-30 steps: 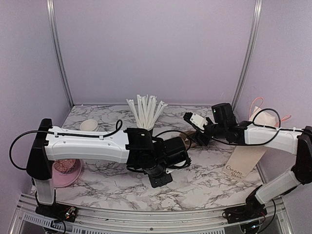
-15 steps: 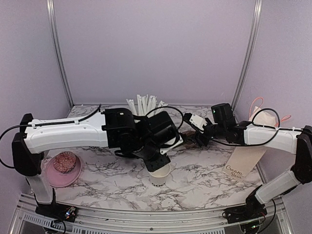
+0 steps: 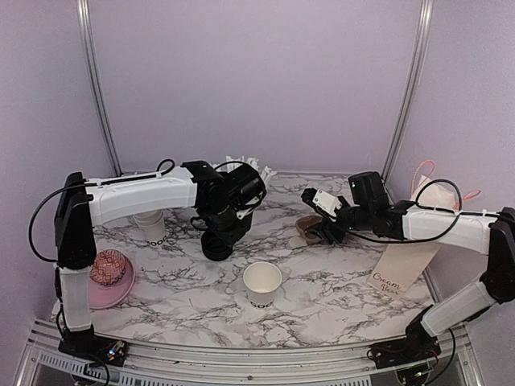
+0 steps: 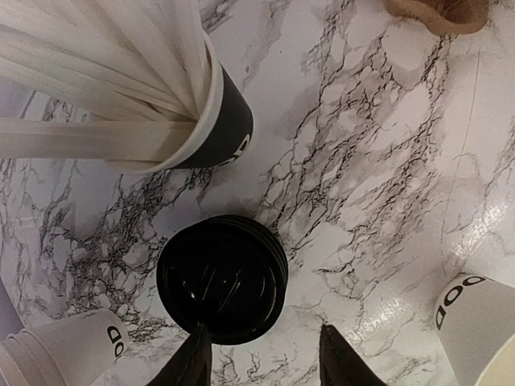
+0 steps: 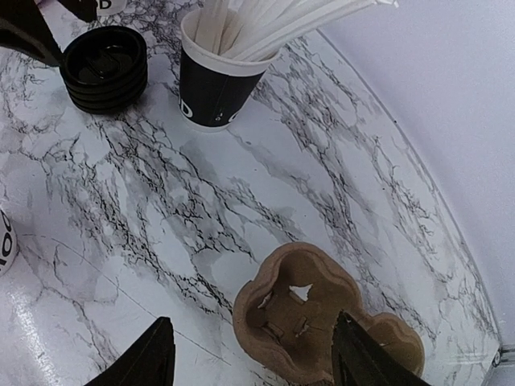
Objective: Pack the takeout coffee
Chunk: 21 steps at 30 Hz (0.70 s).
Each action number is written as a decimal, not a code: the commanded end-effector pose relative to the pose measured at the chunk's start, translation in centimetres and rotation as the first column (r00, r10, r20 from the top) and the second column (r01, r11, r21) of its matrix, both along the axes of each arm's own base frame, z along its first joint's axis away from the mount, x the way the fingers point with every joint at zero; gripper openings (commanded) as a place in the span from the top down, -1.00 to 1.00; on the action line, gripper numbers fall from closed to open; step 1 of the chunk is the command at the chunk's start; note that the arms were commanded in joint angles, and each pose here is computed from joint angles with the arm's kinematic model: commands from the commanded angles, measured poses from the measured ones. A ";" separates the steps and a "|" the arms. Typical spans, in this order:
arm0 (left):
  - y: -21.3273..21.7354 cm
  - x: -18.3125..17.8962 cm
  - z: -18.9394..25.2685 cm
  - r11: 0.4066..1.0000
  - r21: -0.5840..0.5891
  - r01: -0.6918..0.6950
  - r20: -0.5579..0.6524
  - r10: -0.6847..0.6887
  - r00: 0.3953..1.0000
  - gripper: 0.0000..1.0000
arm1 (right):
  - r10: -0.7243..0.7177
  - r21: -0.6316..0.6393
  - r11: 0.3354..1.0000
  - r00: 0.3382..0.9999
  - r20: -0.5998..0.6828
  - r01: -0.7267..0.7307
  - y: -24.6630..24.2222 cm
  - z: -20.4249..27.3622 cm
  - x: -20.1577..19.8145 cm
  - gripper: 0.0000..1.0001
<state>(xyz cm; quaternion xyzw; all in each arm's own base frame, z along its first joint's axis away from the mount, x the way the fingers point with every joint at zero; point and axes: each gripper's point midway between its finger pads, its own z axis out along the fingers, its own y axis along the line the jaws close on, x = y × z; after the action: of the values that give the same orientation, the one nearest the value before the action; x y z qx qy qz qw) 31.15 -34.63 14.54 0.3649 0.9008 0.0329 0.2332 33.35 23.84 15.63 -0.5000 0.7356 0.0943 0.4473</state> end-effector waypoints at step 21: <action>1.3 1.8 -7.2 0.989 0.137 -0.064 -0.096 0.077 0.992 0.34 | 0.013 -0.004 1.000 1.000 0.017 -0.013 -0.2 0.3 -0.2 -0.28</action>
<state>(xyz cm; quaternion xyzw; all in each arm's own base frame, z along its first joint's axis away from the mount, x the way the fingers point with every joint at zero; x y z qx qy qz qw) 32.93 -33.57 7.72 0.3513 0.9156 0.0866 0.1755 33.12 23.74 15.55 -0.5062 0.7316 0.0914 0.4473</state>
